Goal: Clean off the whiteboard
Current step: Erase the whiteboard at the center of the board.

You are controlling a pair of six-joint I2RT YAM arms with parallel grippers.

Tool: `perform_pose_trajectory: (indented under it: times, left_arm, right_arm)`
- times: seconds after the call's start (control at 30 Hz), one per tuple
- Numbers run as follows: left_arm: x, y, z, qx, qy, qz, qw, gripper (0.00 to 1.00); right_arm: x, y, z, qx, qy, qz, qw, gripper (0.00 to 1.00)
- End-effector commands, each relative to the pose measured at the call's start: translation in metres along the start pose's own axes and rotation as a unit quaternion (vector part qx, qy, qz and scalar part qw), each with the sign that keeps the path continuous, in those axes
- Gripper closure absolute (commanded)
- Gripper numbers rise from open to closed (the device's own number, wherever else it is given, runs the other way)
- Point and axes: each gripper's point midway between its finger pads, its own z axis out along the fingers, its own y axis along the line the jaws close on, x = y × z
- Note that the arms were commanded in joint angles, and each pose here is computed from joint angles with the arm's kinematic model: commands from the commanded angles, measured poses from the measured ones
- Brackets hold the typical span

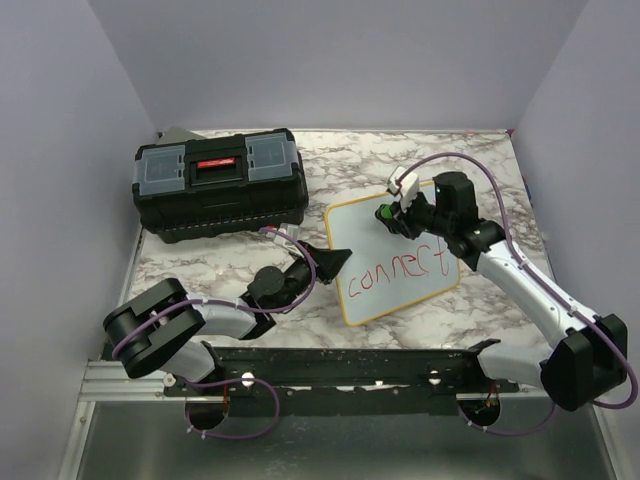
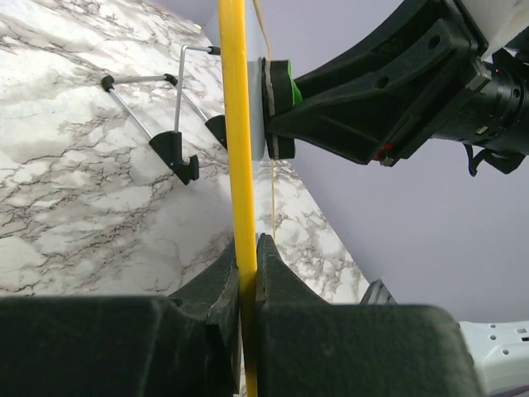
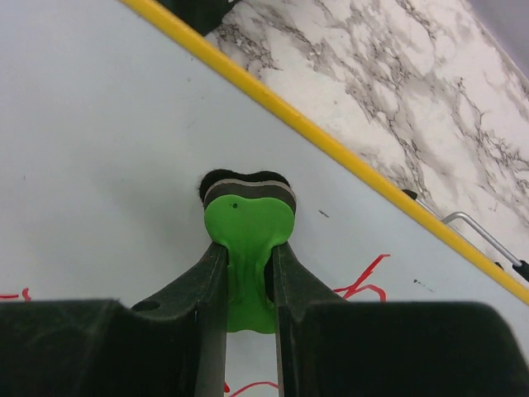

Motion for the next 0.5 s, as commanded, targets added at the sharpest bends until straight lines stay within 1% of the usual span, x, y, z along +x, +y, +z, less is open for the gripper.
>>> perform_pose_trajectory:
  times: [0.0, 0.03, 0.1, 0.23, 0.3, 0.47]
  left_arm:
    - [0.013, -0.021, -0.007, 0.057, 0.033, 0.047, 0.997, 1.00]
    - [0.013, -0.021, -0.006, 0.057, 0.033, 0.046, 0.997, 1.00]
    - [0.014, -0.021, -0.005, 0.059, 0.033, 0.043, 0.997, 1.00]
    - [0.013, -0.021, -0.005, 0.056, 0.033, 0.044, 0.997, 1.00]
    - [0.013, -0.020, -0.005, 0.055, 0.034, 0.046, 0.997, 1.00]
    - [0.015, -0.019, -0.006, 0.054, 0.035, 0.044, 0.997, 1.00]
  right_arm:
    - [0.028, 0.047, -0.010, -0.124, 0.030, -0.036, 0.991, 0.99]
    - [0.031, 0.059, -0.013, -0.154, 0.028, -0.039, 0.987, 0.99]
    - [0.031, 0.070, -0.014, -0.180, 0.021, -0.040, 0.983, 0.99]
    - [0.025, 0.073, -0.011, -0.182, 0.010, -0.041, 0.982, 0.99]
    - [0.019, 0.062, -0.005, -0.150, 0.007, -0.030, 0.988, 0.99]
    - [0.006, 0.013, 0.008, -0.025, 0.011, 0.003, 1.000, 0.99]
